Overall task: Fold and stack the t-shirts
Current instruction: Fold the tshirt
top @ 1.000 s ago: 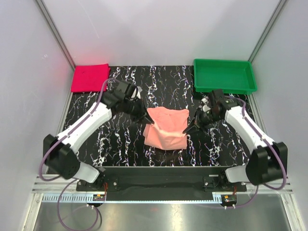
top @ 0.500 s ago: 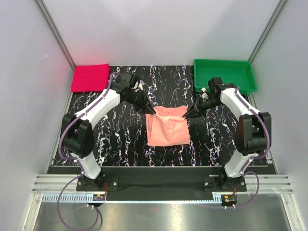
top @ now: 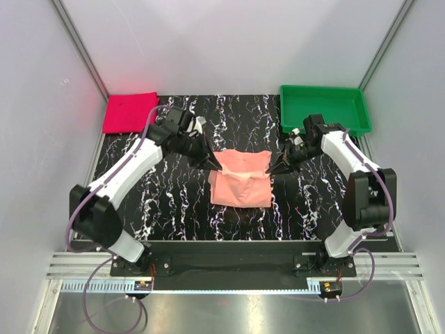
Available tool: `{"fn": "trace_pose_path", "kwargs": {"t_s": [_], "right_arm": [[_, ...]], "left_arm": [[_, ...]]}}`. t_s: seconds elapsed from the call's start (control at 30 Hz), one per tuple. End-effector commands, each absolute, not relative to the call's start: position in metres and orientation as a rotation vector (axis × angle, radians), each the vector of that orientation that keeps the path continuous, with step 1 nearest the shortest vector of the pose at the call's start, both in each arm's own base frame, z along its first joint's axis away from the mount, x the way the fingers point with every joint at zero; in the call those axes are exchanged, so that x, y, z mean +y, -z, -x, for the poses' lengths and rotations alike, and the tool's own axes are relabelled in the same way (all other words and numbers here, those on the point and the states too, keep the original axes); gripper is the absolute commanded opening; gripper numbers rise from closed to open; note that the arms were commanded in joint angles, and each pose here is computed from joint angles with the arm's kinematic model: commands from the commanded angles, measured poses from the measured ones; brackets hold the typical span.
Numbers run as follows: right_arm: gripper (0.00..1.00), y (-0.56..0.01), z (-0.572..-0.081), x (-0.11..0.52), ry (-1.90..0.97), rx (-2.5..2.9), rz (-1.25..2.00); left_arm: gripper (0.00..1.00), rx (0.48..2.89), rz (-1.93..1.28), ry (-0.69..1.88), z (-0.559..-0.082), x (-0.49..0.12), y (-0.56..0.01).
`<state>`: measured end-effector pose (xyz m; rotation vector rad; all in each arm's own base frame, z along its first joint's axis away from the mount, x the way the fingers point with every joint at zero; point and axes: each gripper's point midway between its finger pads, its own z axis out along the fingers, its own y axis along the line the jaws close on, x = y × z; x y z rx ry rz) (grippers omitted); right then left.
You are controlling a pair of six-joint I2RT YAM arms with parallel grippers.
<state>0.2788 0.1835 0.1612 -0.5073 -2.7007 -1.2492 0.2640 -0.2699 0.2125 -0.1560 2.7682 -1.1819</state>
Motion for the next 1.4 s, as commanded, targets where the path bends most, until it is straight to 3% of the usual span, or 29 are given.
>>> {"fn": "trace_pose_path", "kwargs": {"t_s": [0.0,0.27,0.6,0.73,0.77,0.83,0.9,1.03,1.07,1.3,1.37], "right_arm": [[0.0,-0.159,-0.241,0.175,1.2,-2.716,0.492],[0.0,-0.147,-0.183,0.165,1.145,-2.714,0.508],[0.01,-0.109,-0.096,0.174,1.019,-2.618,0.46],[0.11,-0.102,-0.061,0.175,0.958,-2.582,0.435],[0.19,-0.099,-0.049,0.171,0.916,-2.562,0.449],[0.27,-0.101,-0.035,0.164,0.889,-2.555,0.438],[0.44,-0.102,-0.035,0.16,0.875,-2.589,0.405],[0.7,-0.107,-0.074,0.159,0.8,-2.735,0.328],[0.82,-0.111,-0.098,0.158,0.784,-2.825,0.297],[0.81,-0.124,-0.245,0.178,0.769,-3.031,0.396],[0.75,-0.108,-0.282,0.177,0.7,-3.096,0.404]], "left_arm": [[0.0,2.732,0.098,1.257,-0.217,-0.269,-0.233],[0.0,2.797,0.157,1.389,-0.13,-0.276,-0.185],[0.03,2.872,0.135,1.35,-0.082,-0.25,-0.137],[0.42,2.939,0.065,1.336,-0.059,-0.244,-0.128],[0.56,2.939,0.043,1.319,-0.056,-0.241,-0.128],[0.68,2.94,0.022,1.253,-0.052,-0.23,-0.134],[0.76,2.937,0.033,1.152,-0.055,-0.219,-0.137],[0.77,2.845,0.0,1.025,-0.083,-0.219,-0.16],[0.77,2.839,0.009,1.004,-0.092,-0.221,-0.161],[0.6,2.686,-0.04,0.946,-0.214,-0.263,-0.163],[0.57,2.709,-0.058,0.912,-0.248,-0.275,-0.14]]}}
